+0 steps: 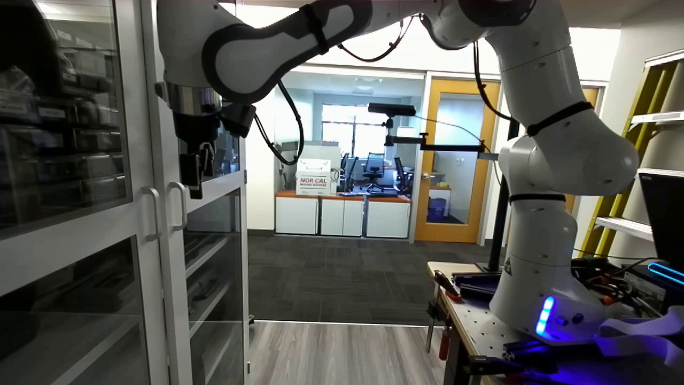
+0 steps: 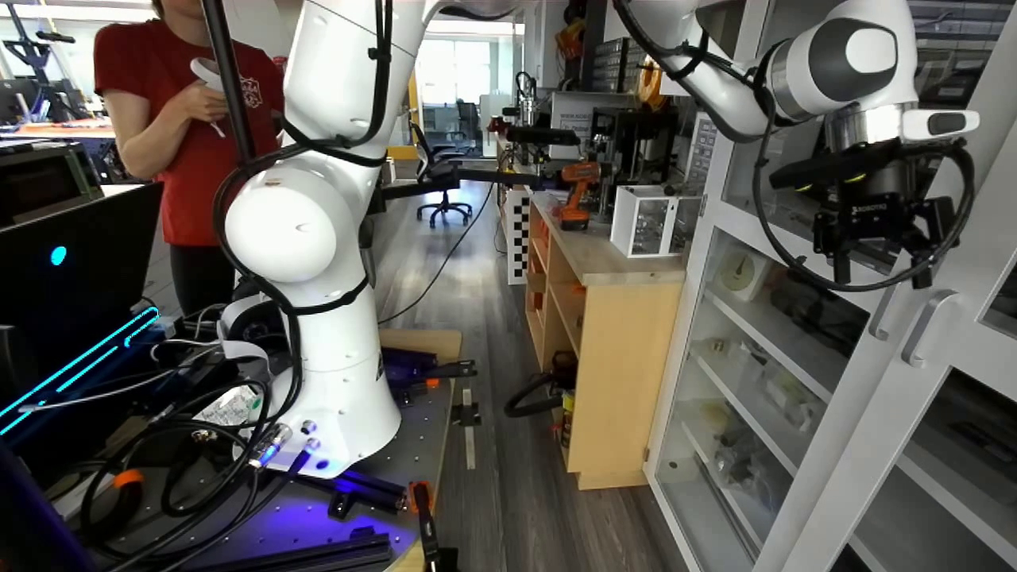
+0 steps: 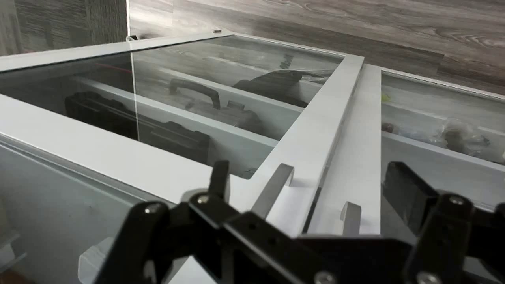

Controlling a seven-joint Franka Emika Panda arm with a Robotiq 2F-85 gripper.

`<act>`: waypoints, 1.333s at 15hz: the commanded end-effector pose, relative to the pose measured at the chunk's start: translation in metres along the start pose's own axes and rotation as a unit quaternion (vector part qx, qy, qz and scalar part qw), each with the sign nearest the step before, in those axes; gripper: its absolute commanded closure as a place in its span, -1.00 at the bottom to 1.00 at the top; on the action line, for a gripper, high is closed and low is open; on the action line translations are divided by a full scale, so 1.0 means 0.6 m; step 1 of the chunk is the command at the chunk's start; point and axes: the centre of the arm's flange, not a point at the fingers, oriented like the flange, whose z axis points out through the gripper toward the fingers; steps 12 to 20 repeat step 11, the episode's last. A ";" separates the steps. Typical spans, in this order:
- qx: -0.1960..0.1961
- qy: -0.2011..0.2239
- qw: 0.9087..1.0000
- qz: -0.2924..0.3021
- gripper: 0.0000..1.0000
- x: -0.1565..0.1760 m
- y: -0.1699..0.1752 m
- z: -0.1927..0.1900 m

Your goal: Close the glass door

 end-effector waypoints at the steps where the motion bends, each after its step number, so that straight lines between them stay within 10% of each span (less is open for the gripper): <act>1: 0.011 -0.014 0.999 0.028 -1.00 -0.100 -0.016 -0.042; 8: 0.021 -0.027 0.997 0.075 -1.00 -0.211 -0.025 -0.067; 9: 0.017 -0.029 0.998 0.052 -1.00 -0.147 -0.023 -0.048; 20: 0.018 -0.028 0.998 0.052 -1.00 -0.155 -0.024 -0.053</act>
